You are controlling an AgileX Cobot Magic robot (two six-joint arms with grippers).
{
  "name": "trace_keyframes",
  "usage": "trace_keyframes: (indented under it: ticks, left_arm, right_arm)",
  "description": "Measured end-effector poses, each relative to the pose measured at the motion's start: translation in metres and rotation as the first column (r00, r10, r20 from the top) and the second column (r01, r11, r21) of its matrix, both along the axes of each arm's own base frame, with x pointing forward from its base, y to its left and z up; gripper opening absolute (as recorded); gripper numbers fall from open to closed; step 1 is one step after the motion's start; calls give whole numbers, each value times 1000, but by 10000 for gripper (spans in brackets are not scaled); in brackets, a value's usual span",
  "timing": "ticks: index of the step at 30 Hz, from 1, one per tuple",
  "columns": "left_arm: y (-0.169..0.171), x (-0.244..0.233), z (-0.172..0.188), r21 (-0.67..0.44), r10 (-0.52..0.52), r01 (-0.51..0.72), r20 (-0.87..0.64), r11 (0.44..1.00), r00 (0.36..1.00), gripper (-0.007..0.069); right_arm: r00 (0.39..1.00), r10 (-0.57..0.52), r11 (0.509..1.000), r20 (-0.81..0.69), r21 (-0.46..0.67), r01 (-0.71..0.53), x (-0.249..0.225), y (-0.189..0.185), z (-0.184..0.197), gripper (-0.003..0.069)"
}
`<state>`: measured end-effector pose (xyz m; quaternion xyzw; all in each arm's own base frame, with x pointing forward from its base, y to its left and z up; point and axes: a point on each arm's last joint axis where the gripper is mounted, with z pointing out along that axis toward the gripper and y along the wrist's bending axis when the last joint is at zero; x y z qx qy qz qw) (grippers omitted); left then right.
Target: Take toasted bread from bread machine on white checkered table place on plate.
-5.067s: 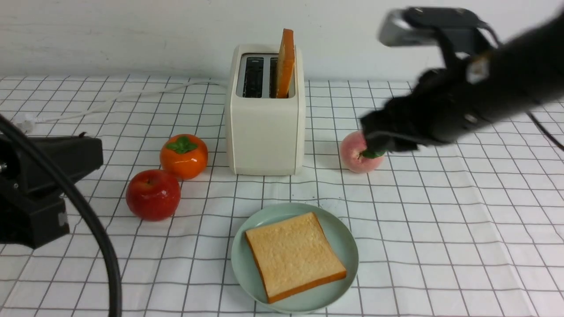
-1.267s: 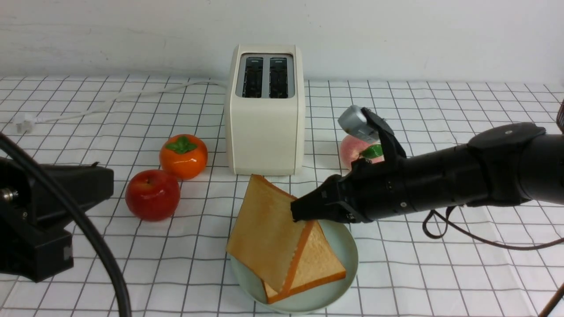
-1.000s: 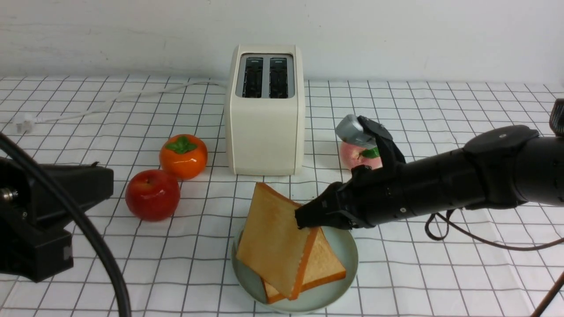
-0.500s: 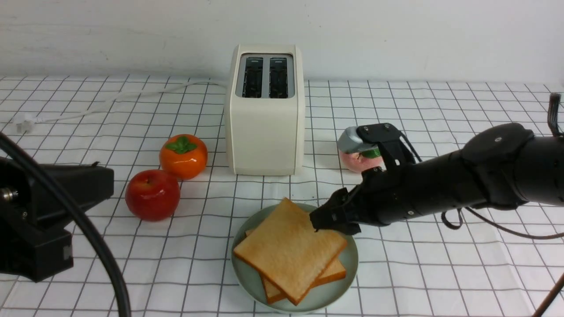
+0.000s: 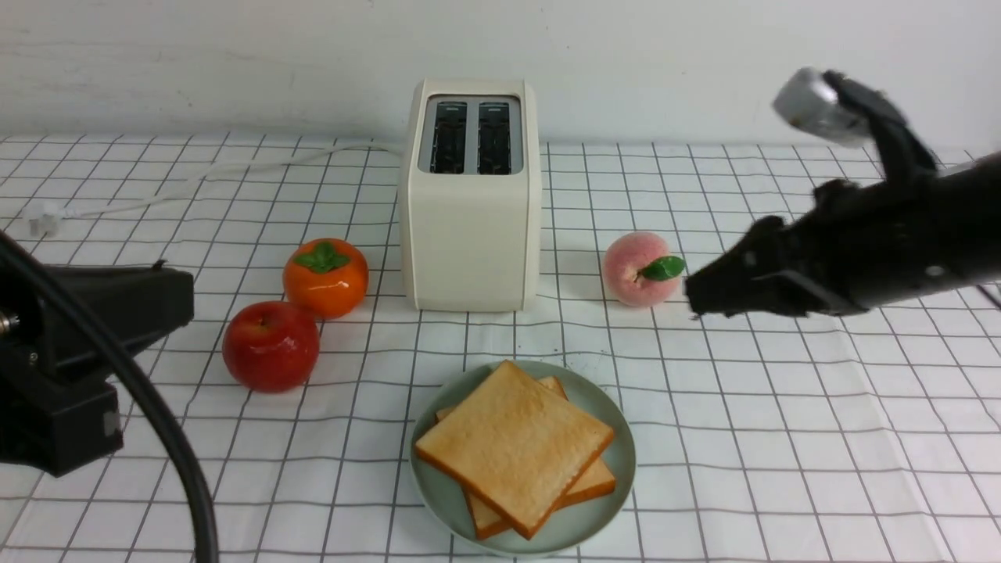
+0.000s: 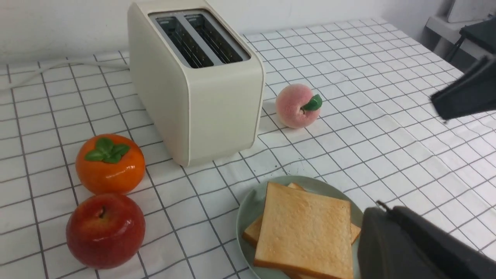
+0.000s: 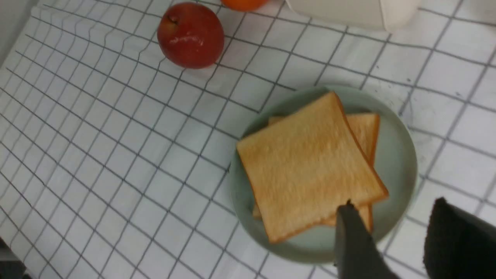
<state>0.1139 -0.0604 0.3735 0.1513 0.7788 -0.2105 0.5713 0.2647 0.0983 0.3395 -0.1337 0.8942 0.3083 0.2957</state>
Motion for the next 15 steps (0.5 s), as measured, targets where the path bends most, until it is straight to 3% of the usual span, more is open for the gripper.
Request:
trace_keyframes:
  ticks: [2, 5, 11, 15]
  left_arm:
    - [2, -5, 4, -12, 4, -4, 30, 1000, 1000, -13]
    - [6, -15, 6, -28, 7, -6, 64, 1000, 998, -13]
    - [19, -48, -26, -46, 11, -7, 105, 999, 994, -13]
    - [25, -64, -56, -53, 13, -7, 113, 999, 994, -13]
  right_arm:
    - [999, -34, 995, -19, -94, 32, -27, -12, 16, 91]
    - [997, -79, 981, -6, -178, 76, -55, -25, 31, -1]
    - [981, -179, 920, 81, -339, 196, -127, -57, 58, -17]
    - [960, -241, 900, 141, -337, 276, -169, -70, 55, -15]
